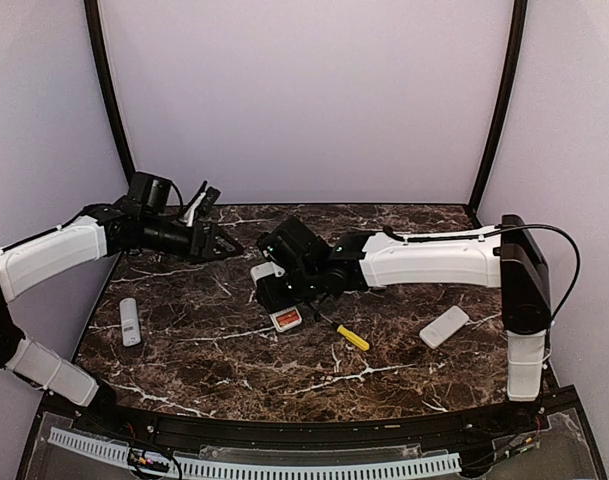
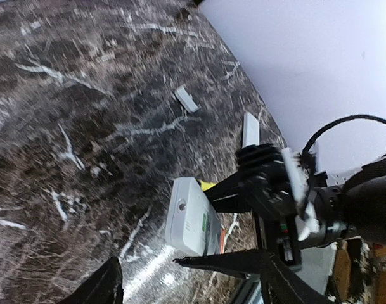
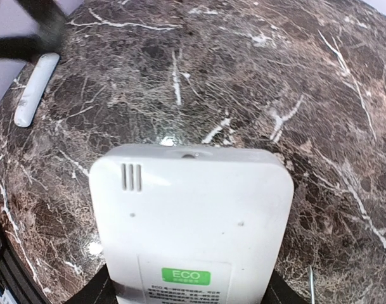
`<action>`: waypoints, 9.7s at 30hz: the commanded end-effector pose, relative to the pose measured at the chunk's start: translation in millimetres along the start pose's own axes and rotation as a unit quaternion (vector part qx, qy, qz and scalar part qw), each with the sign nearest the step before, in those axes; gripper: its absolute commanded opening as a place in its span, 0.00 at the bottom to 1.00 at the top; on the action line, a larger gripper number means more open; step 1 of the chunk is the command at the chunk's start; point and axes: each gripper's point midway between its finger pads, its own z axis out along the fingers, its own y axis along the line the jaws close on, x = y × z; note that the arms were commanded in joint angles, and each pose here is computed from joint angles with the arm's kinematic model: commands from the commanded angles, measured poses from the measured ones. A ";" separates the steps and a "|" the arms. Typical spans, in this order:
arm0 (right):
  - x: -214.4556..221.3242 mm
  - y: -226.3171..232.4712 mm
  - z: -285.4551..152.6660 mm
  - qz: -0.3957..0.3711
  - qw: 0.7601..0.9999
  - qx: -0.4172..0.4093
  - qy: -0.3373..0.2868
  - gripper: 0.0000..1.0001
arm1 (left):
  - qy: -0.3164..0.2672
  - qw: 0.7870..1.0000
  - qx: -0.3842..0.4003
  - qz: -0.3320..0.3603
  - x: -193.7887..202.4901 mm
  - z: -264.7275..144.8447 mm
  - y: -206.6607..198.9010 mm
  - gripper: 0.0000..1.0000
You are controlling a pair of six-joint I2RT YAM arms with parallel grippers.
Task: Unload the batteries from the remote control
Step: Pass from the left arm to the right, then place the remote control without the battery cover at the center of the board, then pick up the screwdriver from the center of the board, then pass from the right arm to the left, then pass from the left arm to the right
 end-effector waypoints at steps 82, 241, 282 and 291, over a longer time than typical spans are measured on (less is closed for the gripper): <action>-12.6 -52.0 -25.0 0.072 0.987 -0.129 -0.056 0.82 | -0.182 0.956 -0.230 0.012 -39.6 -101.0 62.3 0.86; -46.4 31.5 -156.1 -0.056 0.923 -0.358 -0.130 0.26 | -0.102 0.974 0.194 0.065 -17.7 -19.4 -129.4 0.00; -92.0 30.3 -213.7 0.078 0.847 -0.413 -0.324 0.41 | -0.281 0.925 0.254 0.032 -57.0 -78.0 -156.0 0.00; -93.4 31.8 -211.1 0.077 0.849 -0.413 -0.321 0.26 | -0.278 0.925 0.255 0.031 -56.6 -77.6 -156.2 0.00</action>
